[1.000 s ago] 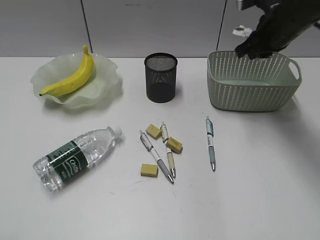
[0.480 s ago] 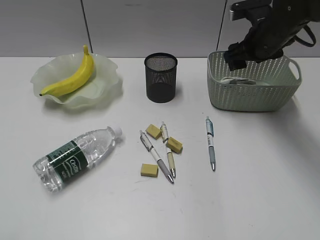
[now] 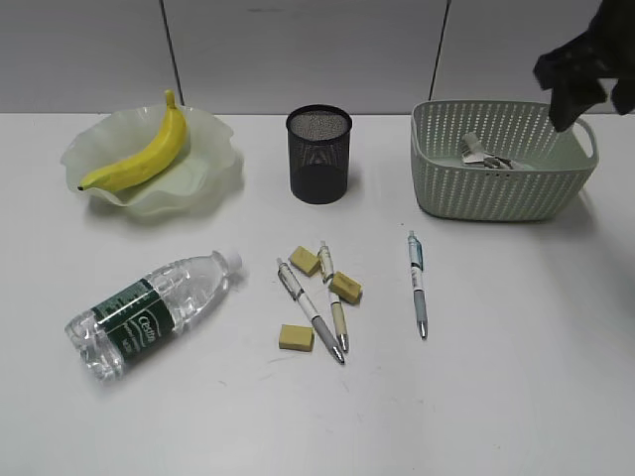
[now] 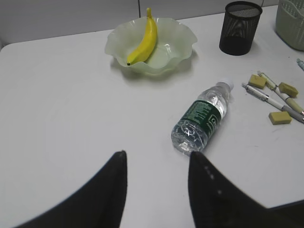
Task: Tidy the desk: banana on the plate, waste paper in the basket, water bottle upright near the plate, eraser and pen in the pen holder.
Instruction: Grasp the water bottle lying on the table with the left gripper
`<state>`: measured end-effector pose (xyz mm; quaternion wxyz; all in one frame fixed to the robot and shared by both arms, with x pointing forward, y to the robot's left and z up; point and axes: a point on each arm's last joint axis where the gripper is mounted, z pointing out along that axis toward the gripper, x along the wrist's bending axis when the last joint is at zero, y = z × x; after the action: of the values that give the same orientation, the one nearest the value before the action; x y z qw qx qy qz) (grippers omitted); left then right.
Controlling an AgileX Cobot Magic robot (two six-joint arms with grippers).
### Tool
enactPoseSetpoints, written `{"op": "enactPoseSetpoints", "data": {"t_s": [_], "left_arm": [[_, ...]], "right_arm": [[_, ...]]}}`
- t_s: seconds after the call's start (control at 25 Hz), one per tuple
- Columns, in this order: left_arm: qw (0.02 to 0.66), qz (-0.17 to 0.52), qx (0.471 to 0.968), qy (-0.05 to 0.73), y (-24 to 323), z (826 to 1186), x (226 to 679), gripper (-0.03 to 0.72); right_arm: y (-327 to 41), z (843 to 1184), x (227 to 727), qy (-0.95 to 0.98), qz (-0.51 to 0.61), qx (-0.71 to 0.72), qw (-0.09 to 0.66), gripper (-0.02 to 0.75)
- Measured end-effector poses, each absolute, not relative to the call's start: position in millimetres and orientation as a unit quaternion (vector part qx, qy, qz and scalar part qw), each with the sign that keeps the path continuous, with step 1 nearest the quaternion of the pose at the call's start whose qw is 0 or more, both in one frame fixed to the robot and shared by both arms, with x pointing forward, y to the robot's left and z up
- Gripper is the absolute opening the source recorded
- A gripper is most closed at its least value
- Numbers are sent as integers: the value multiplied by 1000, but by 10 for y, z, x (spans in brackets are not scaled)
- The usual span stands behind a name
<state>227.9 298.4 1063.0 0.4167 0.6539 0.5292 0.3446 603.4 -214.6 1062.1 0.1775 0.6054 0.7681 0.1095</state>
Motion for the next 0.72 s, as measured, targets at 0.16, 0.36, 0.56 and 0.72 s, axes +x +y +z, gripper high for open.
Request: {"op": "enactPoseSetpoints", "data": {"t_s": [0.16, 0.36, 0.56, 0.72], "left_arm": [[417, 345, 654, 529, 2984, 10630, 2279, 319], [417, 345, 654, 529, 2984, 10630, 2279, 319], [417, 345, 654, 529, 2984, 10630, 2279, 319], [417, 344, 654, 529, 2983, 10630, 2279, 319]], "right_arm": [[-2233, 11087, 5497, 764, 161, 598, 179, 529], [-2389, 11408, 4655, 756, 229, 585, 184, 528], [-2591, 11374, 3829, 749, 258, 580, 191, 528], [-2744, 11205, 3252, 743, 276, 574, 204, 528]]}}
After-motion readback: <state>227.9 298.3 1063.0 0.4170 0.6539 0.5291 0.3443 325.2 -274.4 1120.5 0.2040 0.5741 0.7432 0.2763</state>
